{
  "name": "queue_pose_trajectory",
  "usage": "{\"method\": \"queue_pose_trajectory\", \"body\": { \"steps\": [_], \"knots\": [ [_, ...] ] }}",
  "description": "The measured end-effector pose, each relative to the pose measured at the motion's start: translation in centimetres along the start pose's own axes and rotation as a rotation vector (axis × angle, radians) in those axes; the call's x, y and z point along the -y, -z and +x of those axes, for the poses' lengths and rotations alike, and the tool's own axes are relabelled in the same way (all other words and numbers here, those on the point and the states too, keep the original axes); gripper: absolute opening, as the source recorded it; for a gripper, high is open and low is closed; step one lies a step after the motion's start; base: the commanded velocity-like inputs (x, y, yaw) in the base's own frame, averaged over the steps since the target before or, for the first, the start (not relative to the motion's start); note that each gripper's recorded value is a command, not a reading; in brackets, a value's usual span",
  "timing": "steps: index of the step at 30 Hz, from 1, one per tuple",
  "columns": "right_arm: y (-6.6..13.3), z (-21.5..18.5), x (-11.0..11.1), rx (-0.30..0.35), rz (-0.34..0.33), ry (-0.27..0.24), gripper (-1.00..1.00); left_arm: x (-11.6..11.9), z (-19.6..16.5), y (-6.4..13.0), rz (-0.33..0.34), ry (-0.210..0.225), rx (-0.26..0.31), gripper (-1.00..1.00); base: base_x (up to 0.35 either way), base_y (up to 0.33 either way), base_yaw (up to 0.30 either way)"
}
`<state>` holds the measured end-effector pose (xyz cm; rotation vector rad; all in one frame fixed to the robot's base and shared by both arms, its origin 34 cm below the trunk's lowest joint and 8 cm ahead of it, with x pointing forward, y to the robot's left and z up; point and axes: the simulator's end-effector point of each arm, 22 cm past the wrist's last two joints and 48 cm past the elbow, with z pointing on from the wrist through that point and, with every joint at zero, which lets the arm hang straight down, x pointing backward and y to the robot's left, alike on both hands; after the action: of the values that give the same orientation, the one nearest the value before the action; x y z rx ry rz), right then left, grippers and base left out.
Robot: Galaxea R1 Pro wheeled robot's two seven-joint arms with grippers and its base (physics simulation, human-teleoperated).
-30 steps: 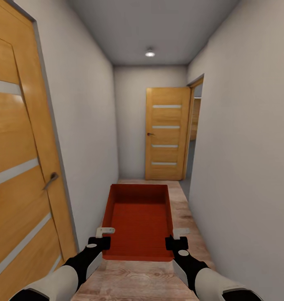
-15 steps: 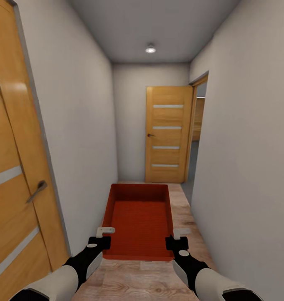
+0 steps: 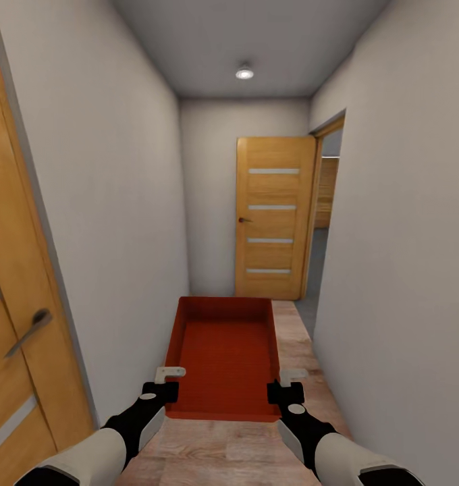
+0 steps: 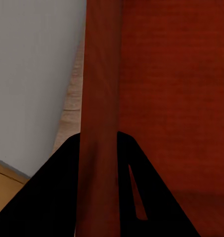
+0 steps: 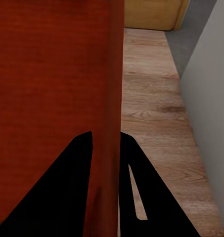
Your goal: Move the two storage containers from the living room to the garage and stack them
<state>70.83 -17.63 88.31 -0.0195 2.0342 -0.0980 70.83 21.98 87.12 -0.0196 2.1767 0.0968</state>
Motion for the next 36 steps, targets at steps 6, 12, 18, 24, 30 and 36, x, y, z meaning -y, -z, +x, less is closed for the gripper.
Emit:
{"method": "queue_pose_trajectory", "body": {
  "steps": [6,12,18,24,30,36],
  "knots": [
    [-0.01,-0.03,0.02,0.001,0.000,0.001,-1.00,0.02,-0.03,0.01,0.000,0.000,0.001,-1.00,0.322,0.000,0.000],
    [0.02,0.04,-0.07,-0.001,0.000,0.000,-1.00,-0.06,0.09,-0.02,0.000,0.001,-0.002,-1.00,0.322,0.000,0.000],
    [-0.01,0.01,0.03,-0.001,-0.001,0.002,-1.00,0.04,0.11,0.01,-0.001,0.002,-0.002,-1.00,0.322,0.000,0.000],
    [0.01,-0.06,-0.07,0.001,0.000,0.001,-1.00,-0.06,0.00,-0.01,0.000,0.001,0.001,-1.00,0.322,0.000,0.000],
    [0.01,-0.04,-0.07,0.000,0.000,0.001,-1.00,-0.07,0.02,0.00,0.000,0.001,0.000,-1.00,0.322,0.000,0.000],
    [0.01,-0.08,-0.07,0.001,0.000,0.001,-1.00,-0.07,-0.02,0.00,0.000,0.001,0.001,-1.00,0.322,0.000,0.000]
  ]
}}
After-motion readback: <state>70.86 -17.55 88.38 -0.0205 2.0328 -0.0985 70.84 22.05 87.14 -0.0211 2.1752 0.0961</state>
